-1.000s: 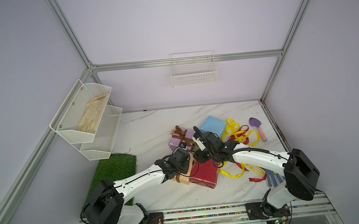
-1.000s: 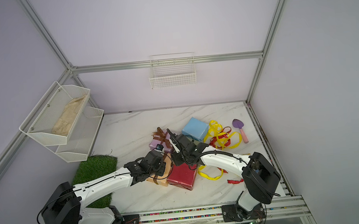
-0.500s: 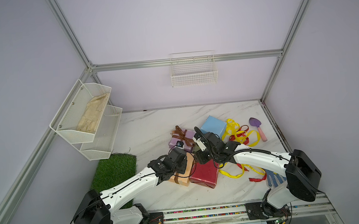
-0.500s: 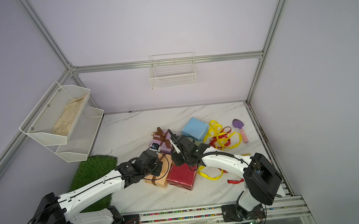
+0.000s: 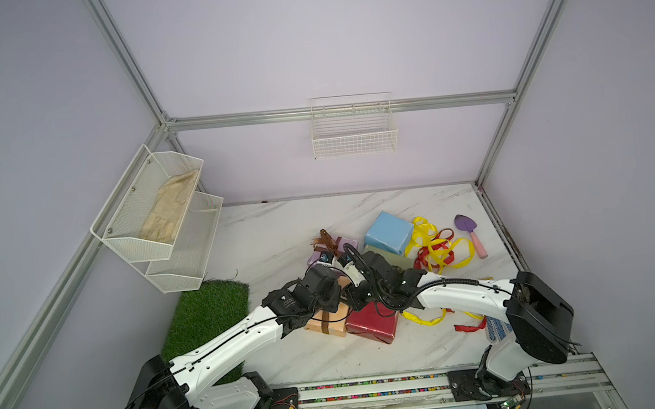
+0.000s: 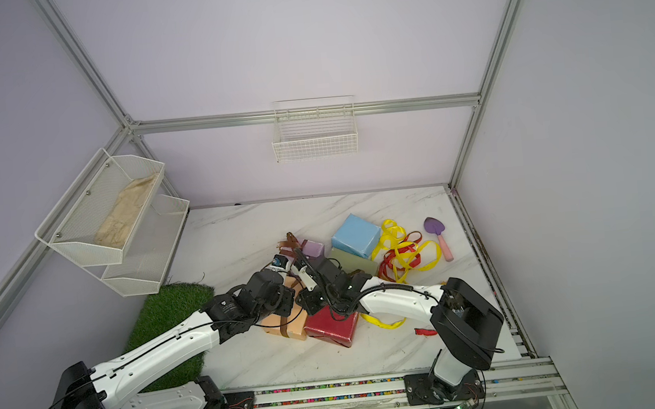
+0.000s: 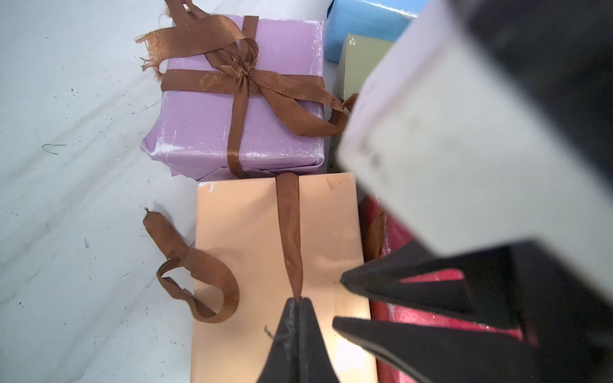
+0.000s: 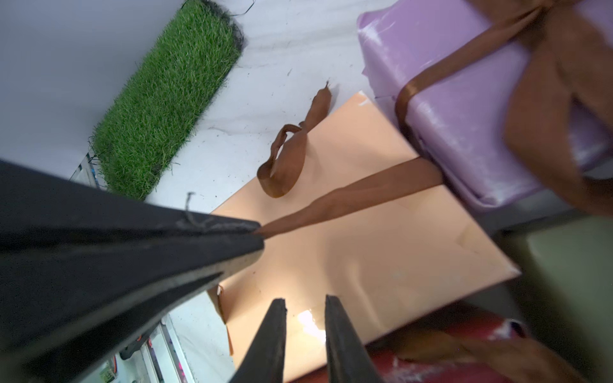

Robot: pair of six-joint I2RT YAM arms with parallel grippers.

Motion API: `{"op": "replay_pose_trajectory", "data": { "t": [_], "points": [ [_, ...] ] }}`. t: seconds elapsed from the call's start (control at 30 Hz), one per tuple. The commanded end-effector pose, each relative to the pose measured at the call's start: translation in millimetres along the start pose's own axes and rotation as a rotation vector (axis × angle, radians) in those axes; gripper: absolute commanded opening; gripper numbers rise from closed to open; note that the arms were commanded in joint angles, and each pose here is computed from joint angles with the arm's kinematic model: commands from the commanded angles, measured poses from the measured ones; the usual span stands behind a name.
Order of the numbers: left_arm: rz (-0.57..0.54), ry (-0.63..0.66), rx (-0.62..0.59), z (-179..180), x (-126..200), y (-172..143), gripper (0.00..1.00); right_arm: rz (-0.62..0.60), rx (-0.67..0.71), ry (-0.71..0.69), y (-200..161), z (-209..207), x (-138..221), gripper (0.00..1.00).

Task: Untie the ribbon bows on the gift boxes
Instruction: Pull the ribbon from the gift box.

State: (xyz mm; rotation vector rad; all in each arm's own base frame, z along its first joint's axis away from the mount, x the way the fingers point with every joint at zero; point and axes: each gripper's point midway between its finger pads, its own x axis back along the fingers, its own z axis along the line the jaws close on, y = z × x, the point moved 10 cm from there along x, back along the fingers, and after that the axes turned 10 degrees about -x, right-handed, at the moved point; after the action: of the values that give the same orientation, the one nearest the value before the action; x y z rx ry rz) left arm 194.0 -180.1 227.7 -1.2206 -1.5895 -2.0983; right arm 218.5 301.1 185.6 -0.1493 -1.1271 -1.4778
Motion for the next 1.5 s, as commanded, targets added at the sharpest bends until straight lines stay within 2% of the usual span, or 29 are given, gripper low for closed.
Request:
{"op": "replay_pose_trajectory", "data": {
  "t": [0.0,0.27,0.67,0.87,1.03,1.13,1.33,1.47],
  "points": [
    [-0.092,-0.017,0.015,-0.1,18.9,24.9,0.00,-0.035,-0.033,0.039,4.2,2.7,-9.3,0.21],
    [-0.163,-0.035,0.041,5.0,42.8,33.0,0.00,-0.032,-0.083,0.056,-3.2,-4.7,-25.4,0.17],
    [-0.318,-0.067,0.056,10.9,89.0,68.5,0.00,-0.036,-0.151,-0.010,-17.5,-22.7,-41.3,0.16],
    [-0.436,-0.034,0.018,19.2,136.6,105.3,0.00,-0.053,-0.166,-0.018,-17.5,-24.7,-43.8,0.16],
    [-0.584,0.095,-0.015,36.5,191.4,137.2,0.00,-0.057,-0.170,-0.033,-18.4,-27.6,-47.5,0.16],
    [-0.665,0.124,-0.035,42.5,220.4,152.9,0.00,-0.054,-0.171,-0.036,-18.2,-28.1,-49.5,0.16],
    [-0.800,0.162,-0.048,51.5,264.0,173.2,0.00,-0.052,-0.167,-0.042,-16.4,-27.8,-53.5,0.16],
    [-0.917,0.253,-0.079,60.7,292.6,181.6,0.00,-0.052,-0.168,-0.043,-17.2,-28.8,-55.9,0.16]
  ]
}}
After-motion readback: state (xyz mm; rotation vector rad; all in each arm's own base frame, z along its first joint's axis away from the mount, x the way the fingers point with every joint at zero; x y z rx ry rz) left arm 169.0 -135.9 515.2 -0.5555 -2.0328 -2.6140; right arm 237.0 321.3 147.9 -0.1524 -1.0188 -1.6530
